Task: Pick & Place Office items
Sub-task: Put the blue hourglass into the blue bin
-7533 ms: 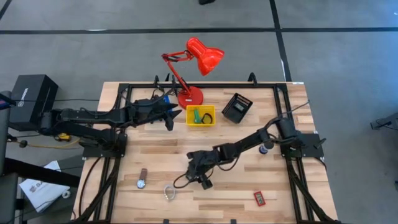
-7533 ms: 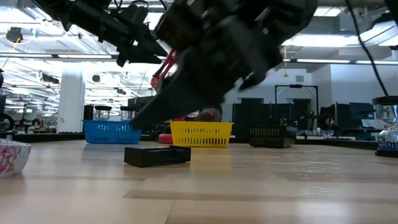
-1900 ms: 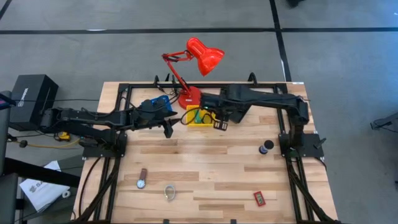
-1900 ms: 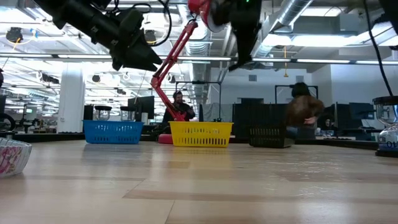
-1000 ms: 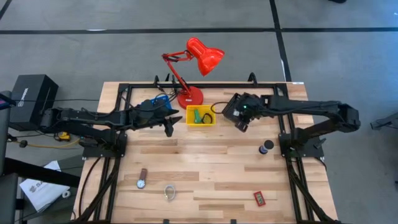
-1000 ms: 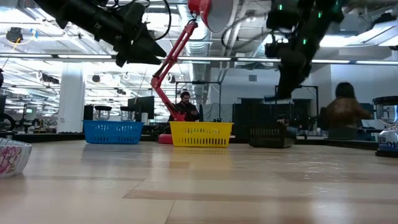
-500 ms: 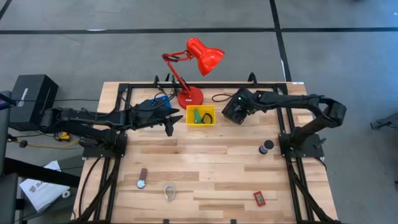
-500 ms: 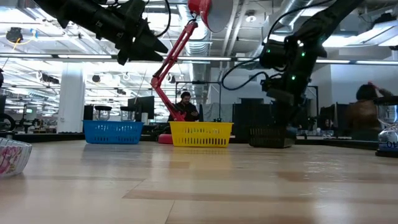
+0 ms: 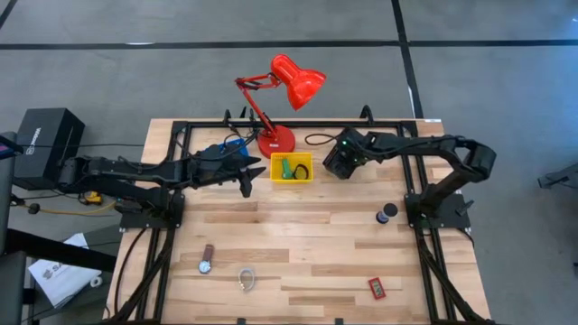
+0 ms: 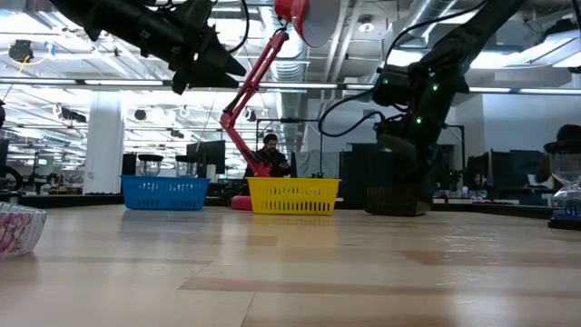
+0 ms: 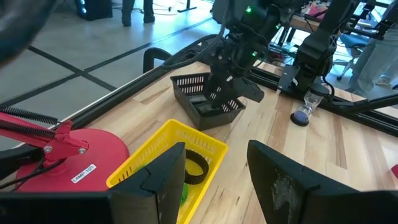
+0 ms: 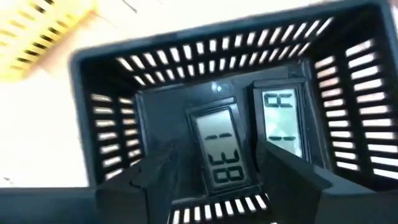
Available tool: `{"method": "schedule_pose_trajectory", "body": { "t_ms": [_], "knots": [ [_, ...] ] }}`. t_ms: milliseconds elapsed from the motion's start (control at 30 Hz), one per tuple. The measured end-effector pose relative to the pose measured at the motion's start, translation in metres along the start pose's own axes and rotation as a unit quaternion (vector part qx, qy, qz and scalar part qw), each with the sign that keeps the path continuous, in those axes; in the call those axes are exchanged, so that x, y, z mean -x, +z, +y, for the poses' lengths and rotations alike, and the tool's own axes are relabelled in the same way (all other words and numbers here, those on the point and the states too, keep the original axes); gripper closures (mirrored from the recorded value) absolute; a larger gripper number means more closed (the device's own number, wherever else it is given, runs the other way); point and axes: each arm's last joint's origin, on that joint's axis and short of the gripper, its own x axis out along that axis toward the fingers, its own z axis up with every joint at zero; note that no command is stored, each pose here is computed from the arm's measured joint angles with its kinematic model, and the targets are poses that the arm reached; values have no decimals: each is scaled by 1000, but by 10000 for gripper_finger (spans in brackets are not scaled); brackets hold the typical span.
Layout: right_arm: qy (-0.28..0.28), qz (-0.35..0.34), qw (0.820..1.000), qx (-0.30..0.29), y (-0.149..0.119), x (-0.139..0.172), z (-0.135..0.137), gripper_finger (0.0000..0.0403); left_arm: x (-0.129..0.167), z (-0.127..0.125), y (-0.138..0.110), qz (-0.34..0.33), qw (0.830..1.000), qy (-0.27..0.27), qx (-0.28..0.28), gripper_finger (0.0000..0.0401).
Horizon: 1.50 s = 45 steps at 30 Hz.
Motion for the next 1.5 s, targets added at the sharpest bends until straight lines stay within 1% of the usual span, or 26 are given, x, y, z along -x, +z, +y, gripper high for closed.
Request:
{"method": "schedule_pose_trajectory", "body": {
  "t_ms": [133,233,500,733,833,900,1100,1200,1333,1500],
  "knots": [
    [2,-8,1000,-1,1,4,0,176,0,0,0,-1,1000,0,0,234],
    [3,-11,1000,-1,1,5,0,169,0,0,0,-1,1000,0,0,234],
    [2,-10,1000,1,1,5,0,172,0,0,0,-2,1000,-1,1,234],
    [4,-9,1000,6,0,5,3,186,0,0,1,-4,1000,-1,1,234],
    [10,-12,1000,21,-1,6,9,190,0,0,1,-4,1000,-1,1,234],
    [14,-15,999,46,-2,7,15,192,0,0,1,-4,1000,-1,1,234],
    [5,-65,994,86,0,12,35,194,0,0,1,-4,1000,-1,1,234],
    [12,-64,993,101,1,24,43,194,0,0,1,-5,1000,-2,2,234],
    [17,-42,993,111,-7,47,51,194,0,0,2,-11,1000,-1,4,234],
    [37,-34,993,109,-28,85,59,194,-1,3,5,-22,1000,8,9,234]
  ]
}}
